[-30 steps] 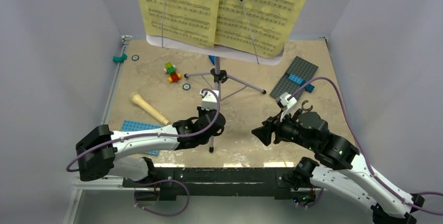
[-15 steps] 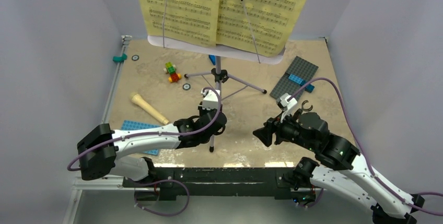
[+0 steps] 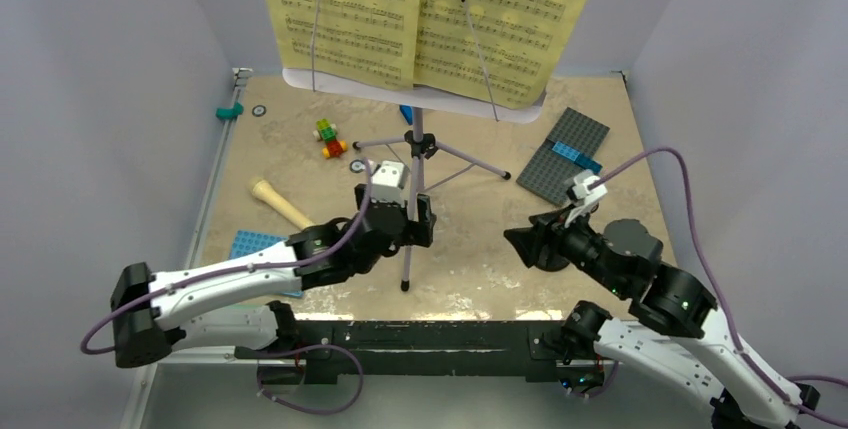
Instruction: Pack up the instrument practice props
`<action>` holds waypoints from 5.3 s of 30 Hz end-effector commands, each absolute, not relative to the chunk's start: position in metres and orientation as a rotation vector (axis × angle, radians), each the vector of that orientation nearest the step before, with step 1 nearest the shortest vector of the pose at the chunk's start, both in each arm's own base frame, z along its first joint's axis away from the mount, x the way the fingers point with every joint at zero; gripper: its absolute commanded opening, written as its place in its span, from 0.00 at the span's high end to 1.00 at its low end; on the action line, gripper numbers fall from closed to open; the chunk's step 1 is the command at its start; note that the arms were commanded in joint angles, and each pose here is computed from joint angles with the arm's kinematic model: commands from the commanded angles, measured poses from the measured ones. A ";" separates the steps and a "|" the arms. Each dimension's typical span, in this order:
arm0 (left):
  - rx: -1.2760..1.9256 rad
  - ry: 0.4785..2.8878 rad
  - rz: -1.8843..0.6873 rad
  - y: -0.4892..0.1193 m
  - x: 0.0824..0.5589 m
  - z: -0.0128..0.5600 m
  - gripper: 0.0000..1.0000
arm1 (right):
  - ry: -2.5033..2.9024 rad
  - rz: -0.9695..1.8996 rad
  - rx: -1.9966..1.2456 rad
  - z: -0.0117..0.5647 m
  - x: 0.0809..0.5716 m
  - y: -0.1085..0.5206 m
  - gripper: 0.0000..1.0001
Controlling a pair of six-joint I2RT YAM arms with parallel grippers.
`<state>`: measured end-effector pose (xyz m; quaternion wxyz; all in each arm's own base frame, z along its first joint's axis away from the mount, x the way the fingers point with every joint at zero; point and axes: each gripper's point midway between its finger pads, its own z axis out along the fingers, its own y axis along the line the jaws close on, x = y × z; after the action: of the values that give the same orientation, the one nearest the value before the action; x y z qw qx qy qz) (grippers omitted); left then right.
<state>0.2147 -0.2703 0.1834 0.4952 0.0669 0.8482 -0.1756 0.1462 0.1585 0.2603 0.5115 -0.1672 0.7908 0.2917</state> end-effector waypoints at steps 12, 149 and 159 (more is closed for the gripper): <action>0.177 1.410 -1.017 -0.249 0.173 0.421 0.00 | 1.459 0.615 -0.188 0.431 0.160 0.105 0.17; 0.359 1.209 -1.156 -0.361 0.238 0.588 1.00 | 1.216 0.528 -0.106 0.589 0.242 0.121 1.00; 0.360 1.210 -1.154 -0.361 0.239 0.586 1.00 | 1.221 0.524 -0.097 0.577 0.235 0.115 0.55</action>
<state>0.2482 -0.3684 0.5604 0.6431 0.1611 0.5674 -0.4883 0.2352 0.1196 0.5733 0.7782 -0.0540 0.5753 0.2459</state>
